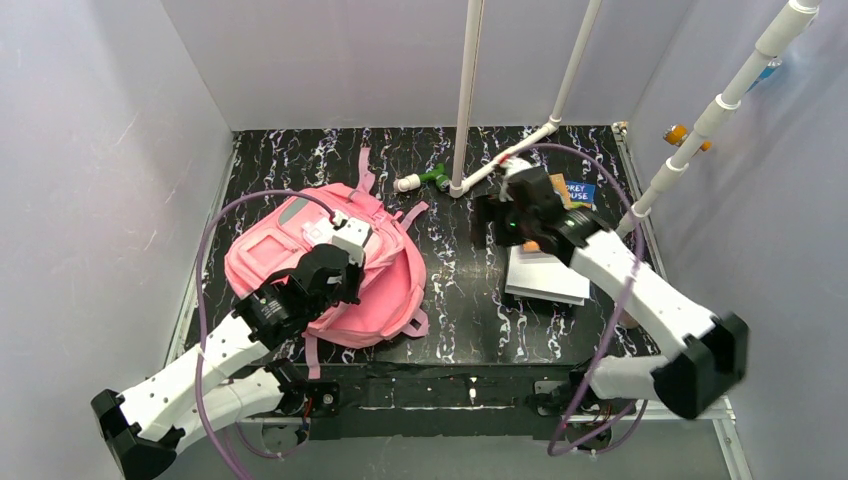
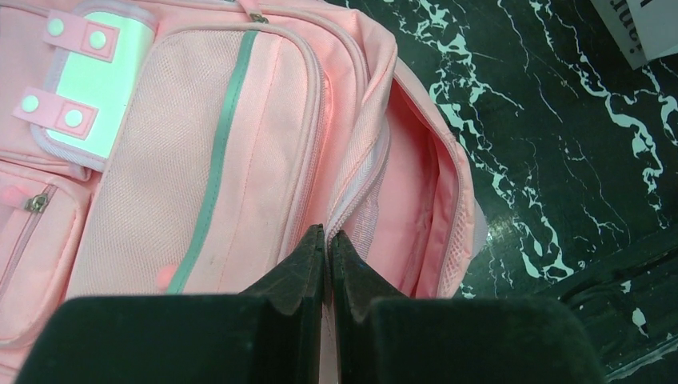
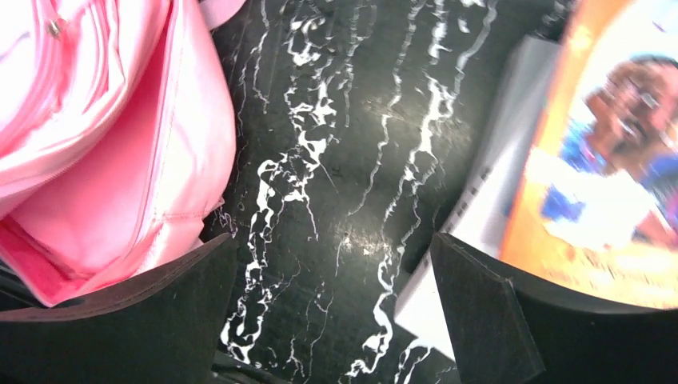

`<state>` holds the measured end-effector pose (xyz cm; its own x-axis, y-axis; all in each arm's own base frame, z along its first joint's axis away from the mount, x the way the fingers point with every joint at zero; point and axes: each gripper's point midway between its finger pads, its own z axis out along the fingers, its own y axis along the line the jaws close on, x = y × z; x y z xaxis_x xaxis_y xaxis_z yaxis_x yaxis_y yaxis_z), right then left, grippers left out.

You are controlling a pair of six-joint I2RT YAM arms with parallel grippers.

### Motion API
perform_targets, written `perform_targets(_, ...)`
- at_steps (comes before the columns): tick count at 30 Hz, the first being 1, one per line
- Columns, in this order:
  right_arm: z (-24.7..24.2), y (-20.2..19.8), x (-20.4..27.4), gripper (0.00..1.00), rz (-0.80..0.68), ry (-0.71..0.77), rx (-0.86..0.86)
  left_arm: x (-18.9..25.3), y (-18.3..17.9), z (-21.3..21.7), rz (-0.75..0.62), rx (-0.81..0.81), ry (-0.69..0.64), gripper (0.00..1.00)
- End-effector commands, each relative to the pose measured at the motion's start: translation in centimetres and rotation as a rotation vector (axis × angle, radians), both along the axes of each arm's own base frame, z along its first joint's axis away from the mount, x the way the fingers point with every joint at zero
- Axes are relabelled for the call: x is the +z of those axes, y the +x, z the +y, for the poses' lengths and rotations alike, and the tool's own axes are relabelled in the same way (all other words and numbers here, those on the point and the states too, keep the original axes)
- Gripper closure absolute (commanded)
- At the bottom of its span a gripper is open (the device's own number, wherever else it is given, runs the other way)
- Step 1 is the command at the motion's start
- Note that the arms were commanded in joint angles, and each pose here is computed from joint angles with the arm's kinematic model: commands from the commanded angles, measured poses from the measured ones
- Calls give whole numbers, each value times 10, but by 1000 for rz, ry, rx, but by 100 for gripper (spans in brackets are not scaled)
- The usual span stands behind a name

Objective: Pack the student bag
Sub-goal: Unzip the student bag at the center of the board, then adjust the book at the center of the board.

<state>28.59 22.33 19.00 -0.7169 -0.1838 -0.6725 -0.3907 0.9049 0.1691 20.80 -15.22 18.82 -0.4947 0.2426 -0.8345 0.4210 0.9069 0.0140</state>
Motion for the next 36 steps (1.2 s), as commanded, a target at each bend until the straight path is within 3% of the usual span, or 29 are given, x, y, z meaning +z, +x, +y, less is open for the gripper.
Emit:
perform_targets(1,-29,-9,15,2,-45,196,-200,10,4,-2,-33,-18,-17,100)
perform_targets(12,-106,-19,9,2,-64,322,-596,9,0,-15,-12,-130,16,100)
perform_targets(17,-144,-24,-9,2,-52,198,-714,-8,-3,-10,-3,-114,26,100)
perform_targets(20,-169,-21,-2,2,-123,137,-782,-11,-4,-10,9,-110,20,100)
perform_targets(22,-177,-11,1,2,-162,122,-773,-10,-3,-12,9,-113,18,100)
perform_targets(28,-186,27,-7,2,-79,113,-698,-10,-3,-12,10,-118,18,100)
perform_targets(33,-218,38,-7,2,-99,-40,-762,-9,-4,-12,4,-114,11,100)
perform_targets(36,-223,45,-10,2,-89,18,-743,-9,-3,-11,1,-112,13,100)
